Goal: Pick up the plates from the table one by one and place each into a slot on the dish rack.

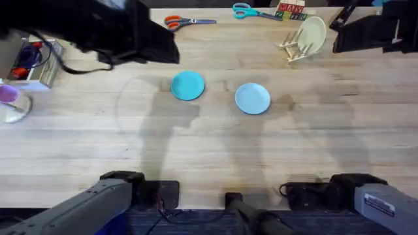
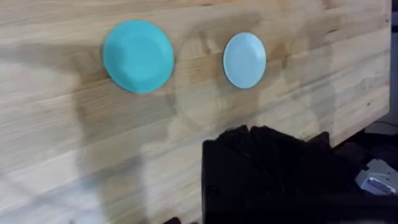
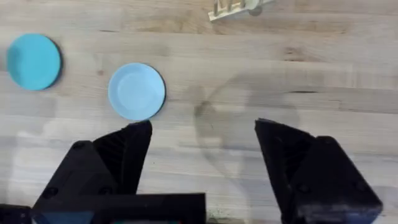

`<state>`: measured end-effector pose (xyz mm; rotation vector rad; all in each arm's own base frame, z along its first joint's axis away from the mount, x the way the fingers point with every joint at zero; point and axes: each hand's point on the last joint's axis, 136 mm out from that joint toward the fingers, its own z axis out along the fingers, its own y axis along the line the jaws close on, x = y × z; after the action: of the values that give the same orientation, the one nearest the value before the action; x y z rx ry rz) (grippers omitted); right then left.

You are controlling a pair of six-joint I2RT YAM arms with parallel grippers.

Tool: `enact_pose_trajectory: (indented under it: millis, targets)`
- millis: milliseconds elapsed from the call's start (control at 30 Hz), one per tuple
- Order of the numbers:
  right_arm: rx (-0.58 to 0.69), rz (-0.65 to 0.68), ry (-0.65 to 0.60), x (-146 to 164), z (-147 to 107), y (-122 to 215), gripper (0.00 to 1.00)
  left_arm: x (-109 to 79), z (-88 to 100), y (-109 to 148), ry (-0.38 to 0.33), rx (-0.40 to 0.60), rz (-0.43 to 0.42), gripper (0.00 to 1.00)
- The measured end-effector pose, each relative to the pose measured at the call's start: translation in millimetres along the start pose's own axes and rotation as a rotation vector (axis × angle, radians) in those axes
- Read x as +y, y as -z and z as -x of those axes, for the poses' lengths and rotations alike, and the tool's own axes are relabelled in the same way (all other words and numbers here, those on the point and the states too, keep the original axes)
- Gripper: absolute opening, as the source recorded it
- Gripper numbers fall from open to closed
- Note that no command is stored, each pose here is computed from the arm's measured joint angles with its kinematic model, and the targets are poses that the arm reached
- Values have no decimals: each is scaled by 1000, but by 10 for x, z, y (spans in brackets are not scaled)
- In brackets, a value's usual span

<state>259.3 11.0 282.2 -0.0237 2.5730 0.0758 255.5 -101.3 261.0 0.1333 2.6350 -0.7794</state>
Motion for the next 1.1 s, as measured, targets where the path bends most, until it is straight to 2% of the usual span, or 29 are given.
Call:
enact_pose_trajectory:
  millis: [233, 433, 667, 1100]
  targets:
    - [0, 0, 0, 0, -1, 0, 995, -165, -67, -441, -43, 23, -106, 42]
    - [0, 0, 0, 0, 0, 0, 993, -336, -141, -703, -56, 60, -165, 42]
    - [0, 0, 0, 0, 0, 0, 995, -428, -182, -1115, -53, 154, -185, 42]
    - [0, 0, 0, 0, 0, 0, 994, -467, -359, -1839, -51, 307, -190, 41]
